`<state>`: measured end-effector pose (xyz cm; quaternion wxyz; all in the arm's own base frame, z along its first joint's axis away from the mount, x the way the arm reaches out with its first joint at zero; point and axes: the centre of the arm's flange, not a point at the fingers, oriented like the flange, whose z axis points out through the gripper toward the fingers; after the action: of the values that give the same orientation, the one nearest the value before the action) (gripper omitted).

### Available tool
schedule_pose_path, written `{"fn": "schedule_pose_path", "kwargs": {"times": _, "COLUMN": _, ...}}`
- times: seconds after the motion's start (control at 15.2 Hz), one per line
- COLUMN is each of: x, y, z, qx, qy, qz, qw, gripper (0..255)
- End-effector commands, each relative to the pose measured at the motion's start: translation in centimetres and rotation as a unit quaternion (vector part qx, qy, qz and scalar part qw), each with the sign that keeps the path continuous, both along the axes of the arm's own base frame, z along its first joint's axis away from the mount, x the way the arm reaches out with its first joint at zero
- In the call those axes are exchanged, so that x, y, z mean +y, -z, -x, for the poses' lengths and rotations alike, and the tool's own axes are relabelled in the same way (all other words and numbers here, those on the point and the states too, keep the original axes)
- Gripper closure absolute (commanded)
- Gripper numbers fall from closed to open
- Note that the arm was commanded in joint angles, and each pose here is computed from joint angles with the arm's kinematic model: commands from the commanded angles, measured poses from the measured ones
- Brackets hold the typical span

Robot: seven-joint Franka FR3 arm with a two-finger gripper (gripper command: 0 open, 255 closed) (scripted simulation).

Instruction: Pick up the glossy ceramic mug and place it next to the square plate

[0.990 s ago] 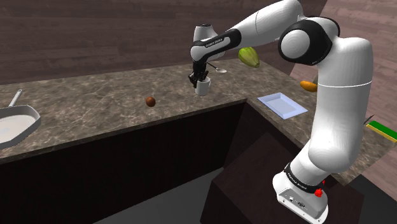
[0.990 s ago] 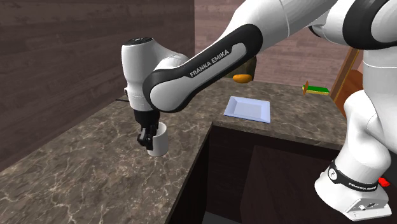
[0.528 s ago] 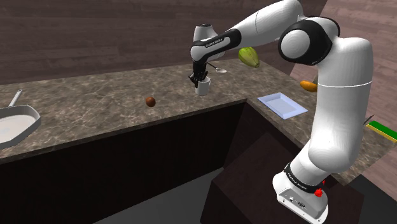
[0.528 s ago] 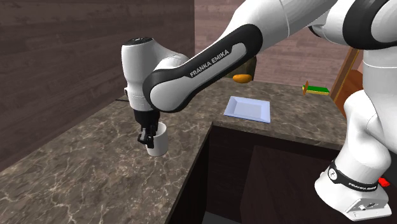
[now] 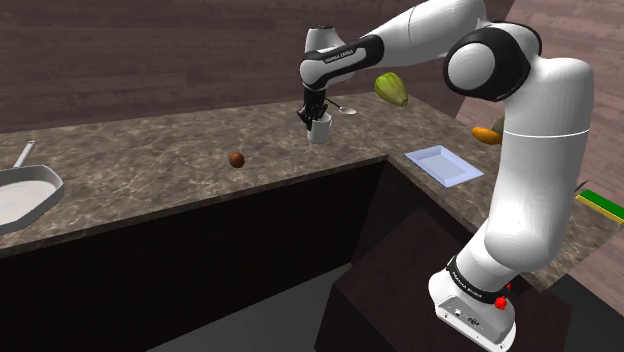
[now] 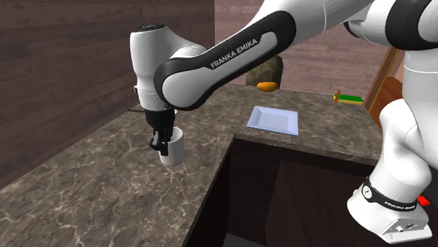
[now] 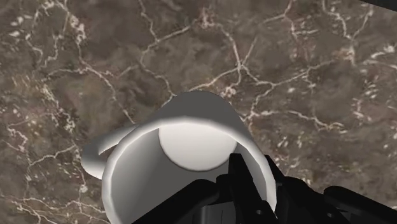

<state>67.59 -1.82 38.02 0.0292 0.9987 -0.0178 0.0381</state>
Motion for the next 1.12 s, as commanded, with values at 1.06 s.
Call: {"fn": "schedule_pose_path", "kwargs": {"times": 1.06, "x": 0.0, "y": -9.4, "z": 0.0, "qx": 0.000, "qy": 0.000, "qz": 0.000, "qw": 1.0000, "gripper": 255}}
